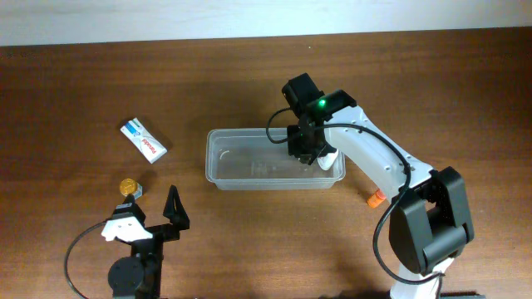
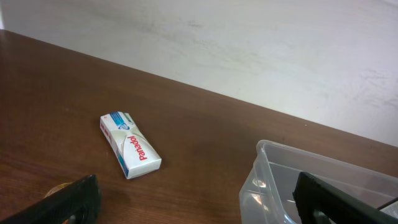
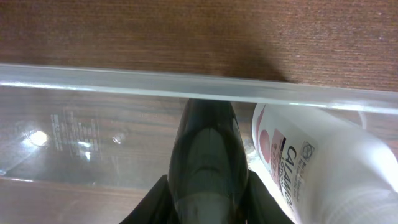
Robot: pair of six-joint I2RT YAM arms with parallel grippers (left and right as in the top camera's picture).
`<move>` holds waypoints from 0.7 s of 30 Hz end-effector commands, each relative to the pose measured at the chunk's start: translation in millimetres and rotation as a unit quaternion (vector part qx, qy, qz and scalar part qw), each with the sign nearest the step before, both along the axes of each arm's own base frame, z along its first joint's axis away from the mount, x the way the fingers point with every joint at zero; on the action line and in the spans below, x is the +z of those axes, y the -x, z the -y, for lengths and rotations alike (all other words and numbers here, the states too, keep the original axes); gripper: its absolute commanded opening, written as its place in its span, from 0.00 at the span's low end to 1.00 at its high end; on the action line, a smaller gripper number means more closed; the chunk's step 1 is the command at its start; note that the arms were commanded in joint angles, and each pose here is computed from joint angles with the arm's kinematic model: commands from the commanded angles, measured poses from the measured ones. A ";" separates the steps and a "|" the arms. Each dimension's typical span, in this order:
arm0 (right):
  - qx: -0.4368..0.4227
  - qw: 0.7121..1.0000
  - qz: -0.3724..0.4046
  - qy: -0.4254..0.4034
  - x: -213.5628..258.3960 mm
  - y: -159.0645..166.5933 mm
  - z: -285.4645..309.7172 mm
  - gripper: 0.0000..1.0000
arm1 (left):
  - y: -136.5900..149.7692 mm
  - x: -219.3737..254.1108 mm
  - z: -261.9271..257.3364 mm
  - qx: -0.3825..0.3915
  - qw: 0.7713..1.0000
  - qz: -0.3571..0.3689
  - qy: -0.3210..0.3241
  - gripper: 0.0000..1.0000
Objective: Pack container
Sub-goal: 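Lower the dark bottle beside the spray bottle and release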
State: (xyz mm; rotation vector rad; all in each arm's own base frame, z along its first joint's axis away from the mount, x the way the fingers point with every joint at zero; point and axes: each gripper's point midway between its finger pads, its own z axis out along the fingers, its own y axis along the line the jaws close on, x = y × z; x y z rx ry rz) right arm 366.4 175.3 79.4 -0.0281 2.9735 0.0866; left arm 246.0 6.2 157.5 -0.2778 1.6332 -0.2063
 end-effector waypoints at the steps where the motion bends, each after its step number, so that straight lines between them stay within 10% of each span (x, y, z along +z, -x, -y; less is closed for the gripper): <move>1: -0.003 1.000 0.004 0.007 -2.5 -0.1 -0.8 0.24 | 0.1 -0.8 1.0 -0.004 1.000 0.002 -0.004 0.99; 21: -0.048 0.999 -0.010 0.009 -7.6 6.0 3.6 0.24 | 0.1 -0.8 1.0 -0.004 1.000 0.002 -0.004 1.00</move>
